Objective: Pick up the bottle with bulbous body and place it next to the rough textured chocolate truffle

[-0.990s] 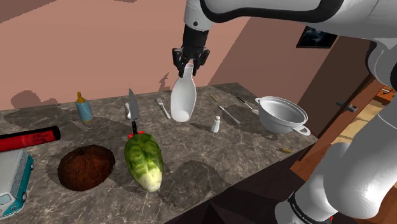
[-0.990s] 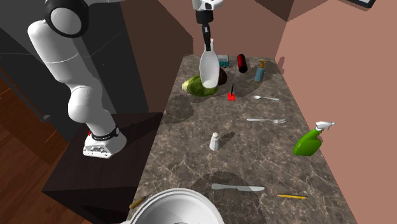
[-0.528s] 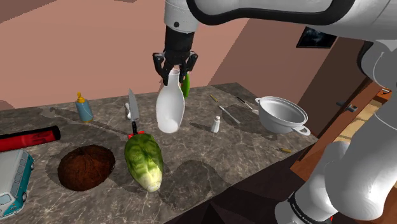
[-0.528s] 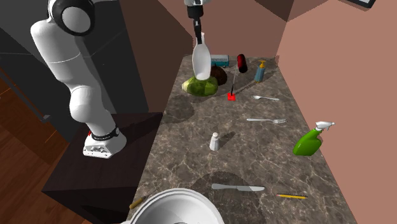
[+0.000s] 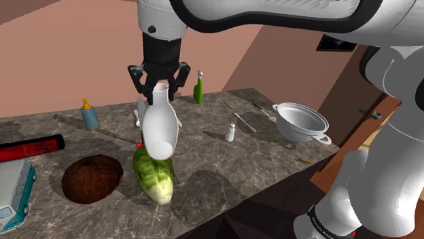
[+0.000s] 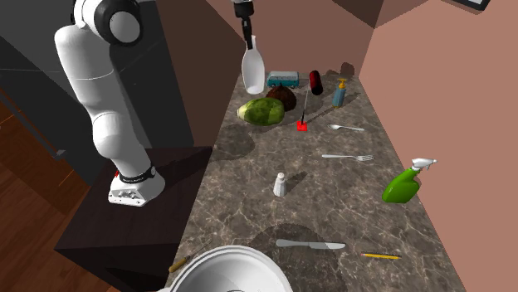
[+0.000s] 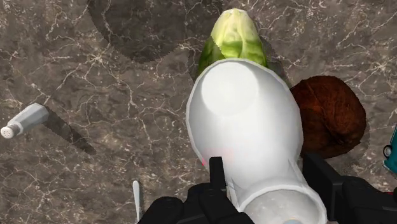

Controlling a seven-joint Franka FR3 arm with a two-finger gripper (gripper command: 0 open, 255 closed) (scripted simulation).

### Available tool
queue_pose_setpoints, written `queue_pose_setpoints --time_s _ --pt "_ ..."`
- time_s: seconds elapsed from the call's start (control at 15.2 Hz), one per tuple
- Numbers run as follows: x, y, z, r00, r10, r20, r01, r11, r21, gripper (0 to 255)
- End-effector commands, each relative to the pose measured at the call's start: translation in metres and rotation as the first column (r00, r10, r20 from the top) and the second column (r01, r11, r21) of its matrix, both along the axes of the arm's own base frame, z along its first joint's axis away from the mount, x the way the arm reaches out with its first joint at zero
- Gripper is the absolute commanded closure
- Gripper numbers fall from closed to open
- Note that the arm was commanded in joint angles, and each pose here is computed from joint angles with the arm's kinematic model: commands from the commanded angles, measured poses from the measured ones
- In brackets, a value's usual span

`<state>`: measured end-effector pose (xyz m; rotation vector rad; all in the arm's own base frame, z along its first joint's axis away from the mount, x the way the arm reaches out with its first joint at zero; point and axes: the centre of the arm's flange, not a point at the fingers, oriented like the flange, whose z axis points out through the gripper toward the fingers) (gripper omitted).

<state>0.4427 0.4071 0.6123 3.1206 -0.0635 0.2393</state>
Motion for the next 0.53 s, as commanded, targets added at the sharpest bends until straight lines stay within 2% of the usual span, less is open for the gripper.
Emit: queue_pose_setpoints --time_s 0.0,0.46 --pt "-0.011 0.025 0.002 1.000 -0.002 0.001 0.002 1.000 0.001 255" --pt "-0.048 0.110 0.002 1.000 -0.002 0.001 0.002 1.000 0.001 255"
